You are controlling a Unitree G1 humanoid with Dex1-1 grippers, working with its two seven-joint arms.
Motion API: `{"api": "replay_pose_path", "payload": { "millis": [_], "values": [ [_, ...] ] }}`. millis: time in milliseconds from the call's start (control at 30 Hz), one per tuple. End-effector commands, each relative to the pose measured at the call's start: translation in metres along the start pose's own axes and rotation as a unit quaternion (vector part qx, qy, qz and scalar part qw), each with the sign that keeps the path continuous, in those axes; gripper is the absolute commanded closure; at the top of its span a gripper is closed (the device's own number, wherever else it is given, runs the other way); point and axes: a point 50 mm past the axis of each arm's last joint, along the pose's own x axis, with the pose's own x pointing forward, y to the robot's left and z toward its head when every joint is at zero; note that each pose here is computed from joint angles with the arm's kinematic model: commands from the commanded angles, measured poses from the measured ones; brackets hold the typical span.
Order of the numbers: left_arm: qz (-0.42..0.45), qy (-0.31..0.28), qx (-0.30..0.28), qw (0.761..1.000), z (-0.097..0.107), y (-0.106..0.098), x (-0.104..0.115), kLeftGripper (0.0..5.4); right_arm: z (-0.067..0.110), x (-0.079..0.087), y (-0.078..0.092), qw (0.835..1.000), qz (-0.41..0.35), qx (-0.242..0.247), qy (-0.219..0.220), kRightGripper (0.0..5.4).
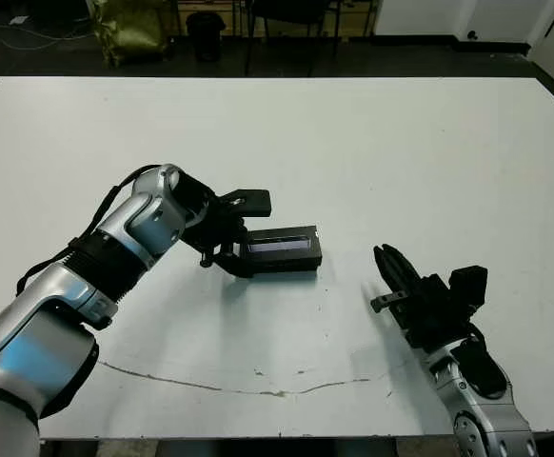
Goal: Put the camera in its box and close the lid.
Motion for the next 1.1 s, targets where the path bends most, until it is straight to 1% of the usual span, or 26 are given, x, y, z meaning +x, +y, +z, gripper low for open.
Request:
{"api": "replay_pose_path", "payload": {
  "millis": [33,100,167,200,367,433,533,667,833,967,1033,1100],
  "values": [
    [-0.015,0.042,-0.051,0.998,-0.03,-0.018,0.027,3.01,-0.004,-0.002,-0.001,1.0,-0.009,-0.005,0.02,5.4],
    [-0.001,0.035,-0.039,0.999,-0.029,-0.018,0.026,3.01,-0.004,-0.002,-0.002,1.0,-0.008,-0.005,0.02,5.4],
    [0.005,0.03,0.011,0.999,-0.026,-0.017,0.023,2.62,-0.004,-0.002,-0.002,1.0,-0.007,-0.005,0.017,5.4],
    [0.004,0.026,0.027,0.999,-0.025,-0.016,0.022,2.44,-0.004,-0.002,-0.002,1.0,-0.007,-0.007,0.015,5.4],
    [0.013,-0.015,0.03,0.999,-0.019,-0.011,0.008,1.23,-0.004,-0.002,-0.003,1.0,-0.001,-0.01,0.008,5.4],
    [0.012,-0.05,0.026,0.998,-0.016,-0.01,-0.001,0.75,-0.004,-0.002,-0.004,1.0,0.001,-0.016,0.006,5.4],
    [0.013,-0.12,0.045,0.992,-0.012,-0.011,-0.017,0.02,-0.004,-0.001,-0.005,1.0,0.003,-0.015,0.007,5.4],
    [0.011,-0.188,0.039,0.981,-0.01,-0.014,-0.038,0.01,-0.005,0.0,-0.004,1.0,0.005,-0.006,0.005,5.4],
    [0.03,-0.229,0.028,0.973,-0.013,-0.018,-0.057,0.01,-0.004,0.0,-0.003,1.0,0.003,-0.009,0.008,5.4],
    [0.041,-0.273,-0.023,0.961,-0.022,-0.018,-0.069,0.01,-0.005,-0.001,-0.003,1.0,0.002,-0.007,0.009,5.4],
    [0.052,-0.306,-0.044,0.949,-0.026,-0.02,-0.077,0.01,-0.005,-0.001,-0.003,1.0,0.002,-0.008,0.008,5.4],
    [0.08,-0.345,-0.071,0.933,-0.028,-0.024,-0.085,0.01,-0.003,-0.001,-0.003,1.0,0.004,-0.012,0.005,5.4]
  ]
}}
